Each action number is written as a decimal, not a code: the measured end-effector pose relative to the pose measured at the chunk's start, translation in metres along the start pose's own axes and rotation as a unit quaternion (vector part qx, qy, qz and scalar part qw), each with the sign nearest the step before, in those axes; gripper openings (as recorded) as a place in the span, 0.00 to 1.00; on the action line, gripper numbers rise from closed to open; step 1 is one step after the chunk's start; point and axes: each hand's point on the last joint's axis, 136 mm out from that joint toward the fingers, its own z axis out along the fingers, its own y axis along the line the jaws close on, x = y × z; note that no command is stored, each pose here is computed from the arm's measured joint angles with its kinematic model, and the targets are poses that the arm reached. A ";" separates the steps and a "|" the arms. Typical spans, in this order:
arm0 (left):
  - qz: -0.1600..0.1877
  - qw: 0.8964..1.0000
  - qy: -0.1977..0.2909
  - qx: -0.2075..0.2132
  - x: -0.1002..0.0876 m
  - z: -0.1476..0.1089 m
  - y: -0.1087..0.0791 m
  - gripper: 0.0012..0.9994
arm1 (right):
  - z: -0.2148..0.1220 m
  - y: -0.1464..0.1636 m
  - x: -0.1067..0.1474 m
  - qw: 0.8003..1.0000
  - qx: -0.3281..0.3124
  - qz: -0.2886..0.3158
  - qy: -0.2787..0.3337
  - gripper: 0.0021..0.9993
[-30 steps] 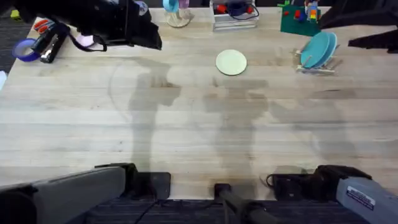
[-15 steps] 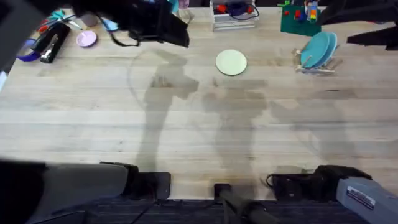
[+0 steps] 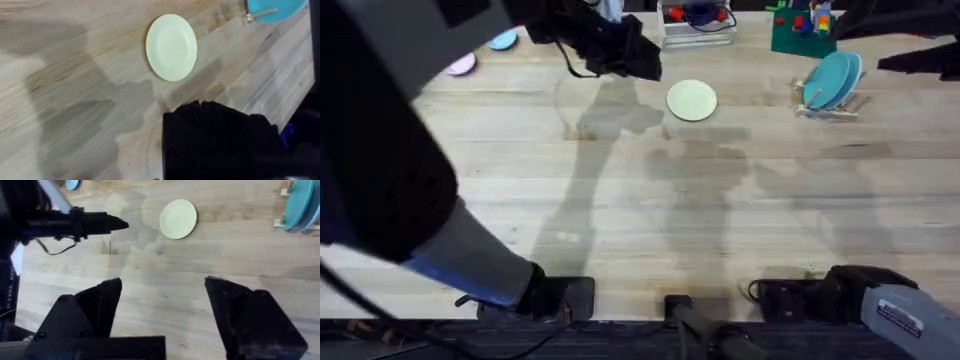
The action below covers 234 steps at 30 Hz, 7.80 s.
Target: Pick up the plates from the table one by one and place each into a slot on the dish rack.
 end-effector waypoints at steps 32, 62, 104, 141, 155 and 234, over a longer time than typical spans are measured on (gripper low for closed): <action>-0.060 0.998 0.020 0.028 -0.012 0.081 0.014 0.04 | 0.000 0.000 0.000 1.000 0.000 0.000 0.000 1.00; -0.110 0.993 0.041 0.017 -0.002 0.111 0.066 0.04 | 0.000 0.000 0.001 1.000 0.000 0.001 0.003 0.99; -0.114 0.993 0.041 0.016 -0.002 0.111 0.066 0.04 | 0.272 -0.016 0.053 0.965 -0.041 0.054 0.255 1.00; -0.119 0.992 0.039 0.021 -0.004 0.108 0.066 0.04 | 0.313 -0.013 0.057 0.962 -0.072 0.077 0.253 0.03; -0.091 0.991 0.095 -0.027 -0.022 0.082 0.056 0.04 | 0.293 -0.016 0.043 0.964 -0.099 0.060 0.240 0.03; 0.043 0.941 -0.100 -0.319 0.134 -0.236 -0.064 1.00 | 0.017 -0.182 -0.037 0.957 0.285 -0.048 0.011 0.03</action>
